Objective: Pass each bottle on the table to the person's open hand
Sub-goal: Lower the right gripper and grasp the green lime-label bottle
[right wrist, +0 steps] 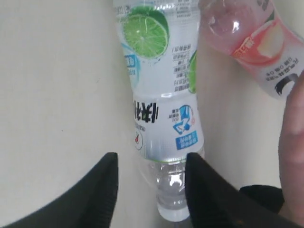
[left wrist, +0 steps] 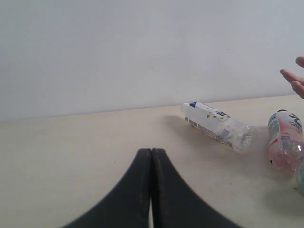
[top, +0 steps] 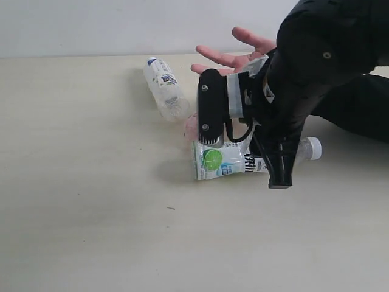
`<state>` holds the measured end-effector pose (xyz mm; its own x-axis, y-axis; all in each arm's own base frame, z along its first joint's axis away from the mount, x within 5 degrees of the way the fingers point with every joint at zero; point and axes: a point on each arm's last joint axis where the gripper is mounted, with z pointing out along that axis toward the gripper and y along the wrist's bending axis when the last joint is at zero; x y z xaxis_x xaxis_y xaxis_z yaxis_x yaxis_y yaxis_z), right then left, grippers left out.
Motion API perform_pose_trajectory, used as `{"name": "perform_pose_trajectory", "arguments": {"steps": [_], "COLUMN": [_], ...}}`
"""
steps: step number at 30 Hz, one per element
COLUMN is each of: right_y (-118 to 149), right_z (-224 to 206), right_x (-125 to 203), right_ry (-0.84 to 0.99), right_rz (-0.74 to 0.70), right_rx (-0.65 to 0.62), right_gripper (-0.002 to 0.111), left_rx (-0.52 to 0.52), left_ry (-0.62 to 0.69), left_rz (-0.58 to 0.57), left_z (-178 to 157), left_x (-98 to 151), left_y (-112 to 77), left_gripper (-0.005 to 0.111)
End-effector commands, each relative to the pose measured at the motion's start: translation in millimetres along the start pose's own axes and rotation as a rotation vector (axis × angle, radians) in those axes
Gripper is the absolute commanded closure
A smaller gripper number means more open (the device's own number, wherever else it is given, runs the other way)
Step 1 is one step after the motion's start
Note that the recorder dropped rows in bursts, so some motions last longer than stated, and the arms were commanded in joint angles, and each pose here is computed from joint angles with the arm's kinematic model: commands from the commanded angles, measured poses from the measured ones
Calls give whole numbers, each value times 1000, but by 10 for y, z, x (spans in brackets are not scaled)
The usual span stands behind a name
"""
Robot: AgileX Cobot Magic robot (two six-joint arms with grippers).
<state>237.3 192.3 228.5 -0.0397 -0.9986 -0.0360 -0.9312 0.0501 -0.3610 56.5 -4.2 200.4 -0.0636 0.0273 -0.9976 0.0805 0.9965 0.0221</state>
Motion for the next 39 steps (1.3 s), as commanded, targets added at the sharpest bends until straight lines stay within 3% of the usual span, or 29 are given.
{"name": "perform_pose_trajectory", "arguments": {"steps": [1,6,13,19,25,39], "right_y": [-25,-22,20,-3,-26,-21], "right_z": [125,328,691,715,721,952], "right_x": [-84,-168,-263,-293,-290,-271], "right_ry": [-26,-41,-35,-60,-54,22], "right_rz": [-24,-84,-121,-137,-112,-115], "right_rx": [9,4,-19,11,36,60], "right_gripper": [47,36,36,36,27,27], "left_rx": [6,6,6,6,6,6], "left_ry": [-13,-13,-13,-13,-13,-13], "left_rz": [-6,-6,-6,-6,-6,-6], "left_z": [-3,-3,-3,-3,-3,-3], "left_x": [0,0,0,0,0,0], "left_y": [-4,-4,-4,-4,-4,-4], "left_gripper": [107,107,107,107,107,107]}}
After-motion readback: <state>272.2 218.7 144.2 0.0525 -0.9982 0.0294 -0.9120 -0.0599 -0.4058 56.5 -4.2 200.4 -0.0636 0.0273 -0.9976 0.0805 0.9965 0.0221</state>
